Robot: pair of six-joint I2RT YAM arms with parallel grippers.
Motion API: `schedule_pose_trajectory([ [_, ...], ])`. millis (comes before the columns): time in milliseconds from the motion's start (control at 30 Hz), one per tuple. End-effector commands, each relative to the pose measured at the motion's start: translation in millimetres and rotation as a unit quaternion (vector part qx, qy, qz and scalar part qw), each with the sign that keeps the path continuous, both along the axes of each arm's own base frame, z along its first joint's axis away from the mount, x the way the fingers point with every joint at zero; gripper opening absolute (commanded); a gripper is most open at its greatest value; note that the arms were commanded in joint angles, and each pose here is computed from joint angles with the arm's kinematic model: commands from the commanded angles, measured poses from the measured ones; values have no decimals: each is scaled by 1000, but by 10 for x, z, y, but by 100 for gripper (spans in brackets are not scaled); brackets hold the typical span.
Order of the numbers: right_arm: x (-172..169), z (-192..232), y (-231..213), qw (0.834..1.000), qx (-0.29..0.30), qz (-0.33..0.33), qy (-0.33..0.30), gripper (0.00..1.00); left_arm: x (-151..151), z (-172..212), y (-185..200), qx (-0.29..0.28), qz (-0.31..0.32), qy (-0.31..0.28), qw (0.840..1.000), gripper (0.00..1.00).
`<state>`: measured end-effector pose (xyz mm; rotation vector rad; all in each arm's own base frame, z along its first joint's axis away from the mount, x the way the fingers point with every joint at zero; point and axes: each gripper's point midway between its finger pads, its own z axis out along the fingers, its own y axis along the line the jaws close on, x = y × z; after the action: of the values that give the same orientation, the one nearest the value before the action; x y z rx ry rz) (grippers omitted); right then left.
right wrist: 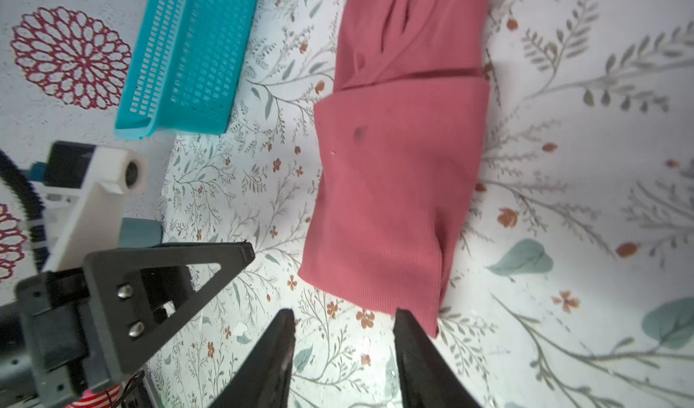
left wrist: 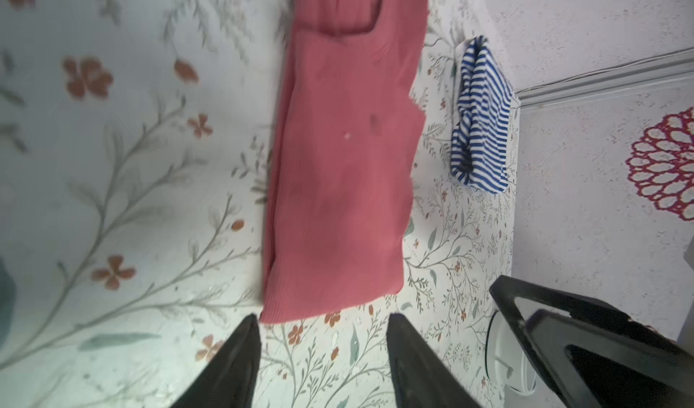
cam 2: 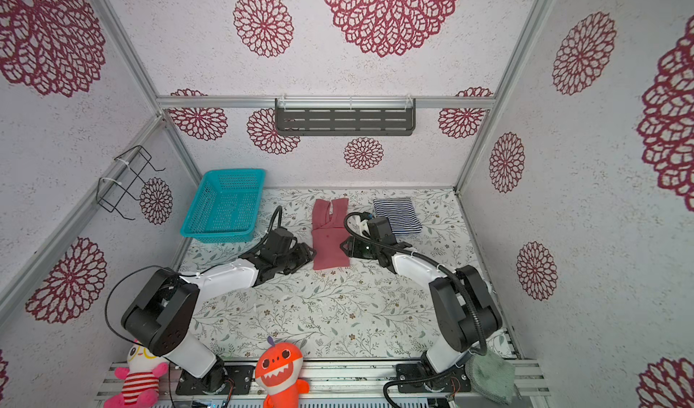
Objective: Fold and stack the tank tops
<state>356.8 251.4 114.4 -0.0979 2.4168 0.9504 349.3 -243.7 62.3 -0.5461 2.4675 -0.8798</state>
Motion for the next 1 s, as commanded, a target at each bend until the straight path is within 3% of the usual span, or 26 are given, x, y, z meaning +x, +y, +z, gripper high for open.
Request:
schedule_pose_trajectory([
  [0,-128,-183,-7,999,23,-15,39,51,-32,-74,-169,-85,30,15,996,61],
  [167,-192,-376,19,997,45,-20,53,55,-46,-323,-250,-132,55,36,989,61],
  [400,-161,-644,30,995,63,-43,68,50,-140,-602,-158,-130,97,62,985,52],
  [633,-125,-759,62,993,73,-50,75,48,-273,-751,-56,-116,114,80,983,51],
  [833,-114,-814,71,993,75,-52,80,42,-252,-821,-13,-110,126,79,983,38],
  [967,-120,-824,81,992,76,-51,83,32,-163,-800,-113,-120,112,72,984,30],
])
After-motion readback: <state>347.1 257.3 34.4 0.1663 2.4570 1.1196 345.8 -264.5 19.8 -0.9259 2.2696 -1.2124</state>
